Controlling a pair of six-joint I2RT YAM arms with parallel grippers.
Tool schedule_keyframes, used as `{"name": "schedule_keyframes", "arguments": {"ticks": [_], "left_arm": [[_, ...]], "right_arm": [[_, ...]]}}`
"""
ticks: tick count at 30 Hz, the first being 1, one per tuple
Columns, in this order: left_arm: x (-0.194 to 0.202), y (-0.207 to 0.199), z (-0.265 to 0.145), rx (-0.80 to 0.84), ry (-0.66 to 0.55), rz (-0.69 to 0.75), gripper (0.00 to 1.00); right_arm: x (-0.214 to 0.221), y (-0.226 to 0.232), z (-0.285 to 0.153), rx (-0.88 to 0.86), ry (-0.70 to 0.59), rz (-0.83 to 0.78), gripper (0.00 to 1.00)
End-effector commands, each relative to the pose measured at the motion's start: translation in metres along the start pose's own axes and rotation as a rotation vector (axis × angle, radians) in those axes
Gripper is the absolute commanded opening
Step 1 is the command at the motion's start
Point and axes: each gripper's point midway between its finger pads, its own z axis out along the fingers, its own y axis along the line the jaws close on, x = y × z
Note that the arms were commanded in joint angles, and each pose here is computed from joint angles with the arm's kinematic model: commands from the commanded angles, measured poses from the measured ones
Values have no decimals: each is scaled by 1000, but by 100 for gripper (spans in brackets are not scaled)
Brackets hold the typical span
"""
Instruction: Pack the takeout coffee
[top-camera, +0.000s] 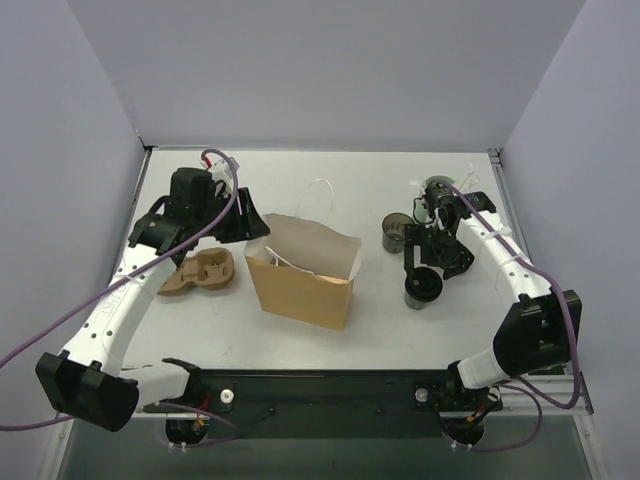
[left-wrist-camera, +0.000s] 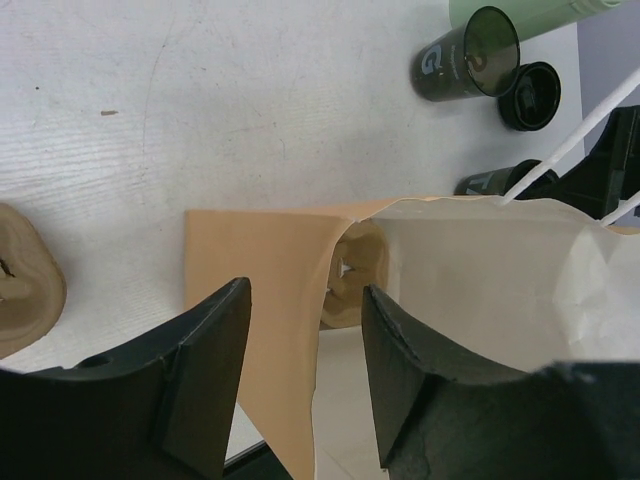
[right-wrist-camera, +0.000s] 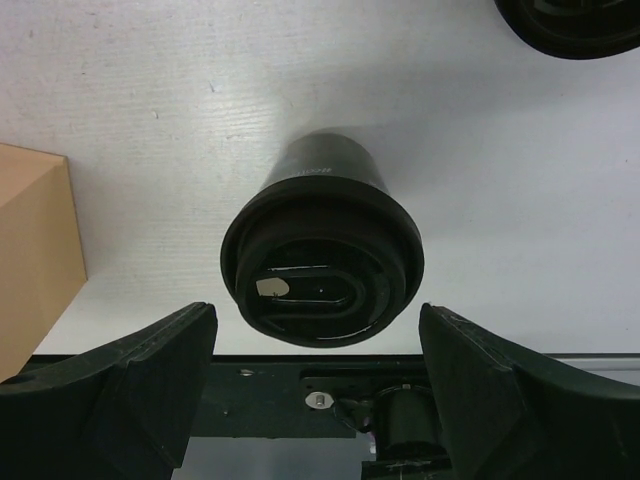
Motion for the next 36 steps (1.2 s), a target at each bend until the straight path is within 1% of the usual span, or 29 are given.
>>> {"name": "schedule_keyframes", "arguments": {"ticks": [1, 4, 7, 14, 17, 20, 23, 24, 25, 29, 32, 36], "left_arm": [[-15, -13, -18, 20, -62, 39, 60], [-14, -12, -22, 11, -65, 45, 64], [-12, -8, -23, -10, -63, 48, 66], [-14, -6, -25, -26, -72, 53, 66], [-15, -6, -26, -34, -73, 60, 66], [-17, -4, -28, -48, -81, 67, 67], [-18, -3, -28, -56, -81, 89, 66], [-19, -3, -28, -55, -83, 96, 66], [-19, -3, -28, -54, -84, 104, 67], [-21, -7, -27, -36, -81, 134, 66], [-21, -8, -27, -27, -76, 145, 66], [-17, -7, -27, -33, -59, 161, 67]], "right_arm": [[3, -9, 12, 31, 38, -45, 84], [5, -12, 19, 32, 52, -48, 84], [6, -14, 23, 32, 58, -39, 84], [11, -12, 30, 10, 63, -41, 84], [13, -11, 33, 2, 71, -41, 82], [15, -11, 35, 2, 77, -44, 79], [15, -12, 35, 8, 76, -43, 71], [15, -12, 35, 8, 77, -42, 66], [15, -12, 35, 8, 76, -43, 64], [18, -12, 36, 6, 82, -40, 61], [16, -10, 34, -4, 78, -35, 56], [14, -7, 26, -15, 68, -22, 56]]}}
